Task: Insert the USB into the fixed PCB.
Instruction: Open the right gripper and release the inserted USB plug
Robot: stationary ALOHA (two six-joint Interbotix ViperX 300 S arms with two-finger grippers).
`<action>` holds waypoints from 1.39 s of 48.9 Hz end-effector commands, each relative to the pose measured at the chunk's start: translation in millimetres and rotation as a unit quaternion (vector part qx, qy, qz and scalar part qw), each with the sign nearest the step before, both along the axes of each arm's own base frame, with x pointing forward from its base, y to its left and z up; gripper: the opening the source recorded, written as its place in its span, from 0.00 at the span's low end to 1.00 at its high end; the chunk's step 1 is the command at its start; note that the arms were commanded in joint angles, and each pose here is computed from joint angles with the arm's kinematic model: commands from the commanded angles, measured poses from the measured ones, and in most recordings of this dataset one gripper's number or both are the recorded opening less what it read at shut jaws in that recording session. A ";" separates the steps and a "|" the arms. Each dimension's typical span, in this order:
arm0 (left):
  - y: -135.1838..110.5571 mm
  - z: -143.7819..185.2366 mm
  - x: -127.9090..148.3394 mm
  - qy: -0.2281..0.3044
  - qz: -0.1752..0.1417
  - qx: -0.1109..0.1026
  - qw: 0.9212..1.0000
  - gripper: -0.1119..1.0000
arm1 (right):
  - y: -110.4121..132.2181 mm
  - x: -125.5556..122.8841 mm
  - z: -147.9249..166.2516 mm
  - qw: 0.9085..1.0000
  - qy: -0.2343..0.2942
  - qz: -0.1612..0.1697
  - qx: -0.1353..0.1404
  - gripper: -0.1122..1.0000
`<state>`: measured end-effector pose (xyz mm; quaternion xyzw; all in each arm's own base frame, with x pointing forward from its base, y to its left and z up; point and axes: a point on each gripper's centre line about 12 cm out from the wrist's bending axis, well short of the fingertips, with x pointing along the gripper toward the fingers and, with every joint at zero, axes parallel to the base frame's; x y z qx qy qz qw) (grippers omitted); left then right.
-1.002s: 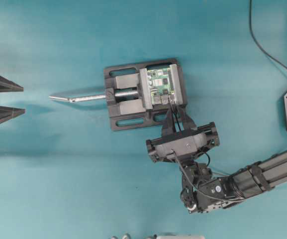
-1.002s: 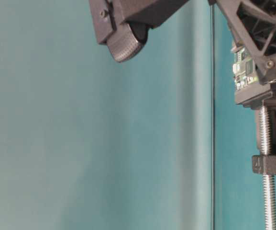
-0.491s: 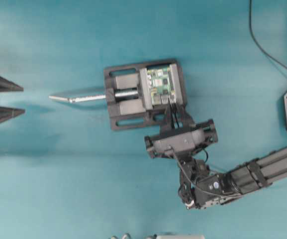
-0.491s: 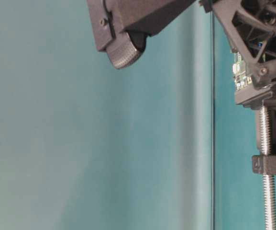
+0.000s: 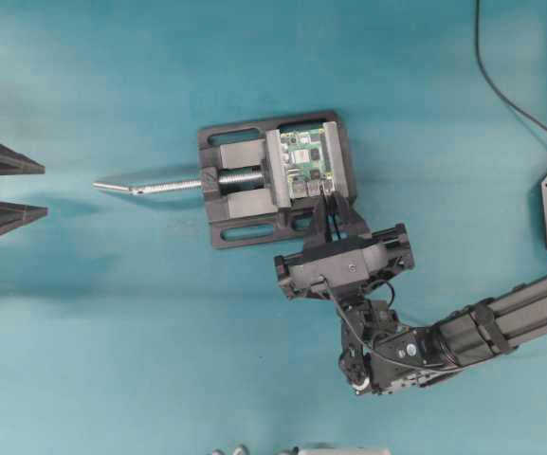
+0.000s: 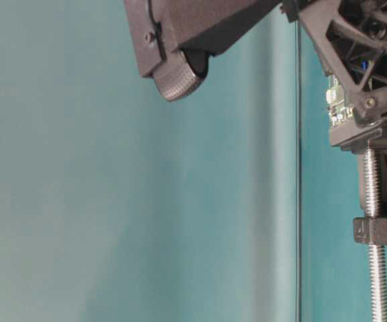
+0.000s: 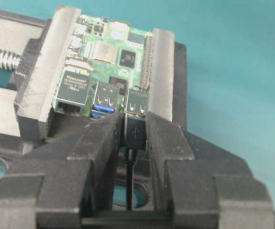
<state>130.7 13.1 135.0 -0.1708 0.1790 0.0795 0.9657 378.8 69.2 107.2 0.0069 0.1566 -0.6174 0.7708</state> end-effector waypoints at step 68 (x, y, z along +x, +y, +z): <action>0.5 3.7 2.4 -0.004 0.003 -0.005 1.000 0.96 | 14.6 3.4 17.7 0.999 -0.016 0.009 0.042 0.29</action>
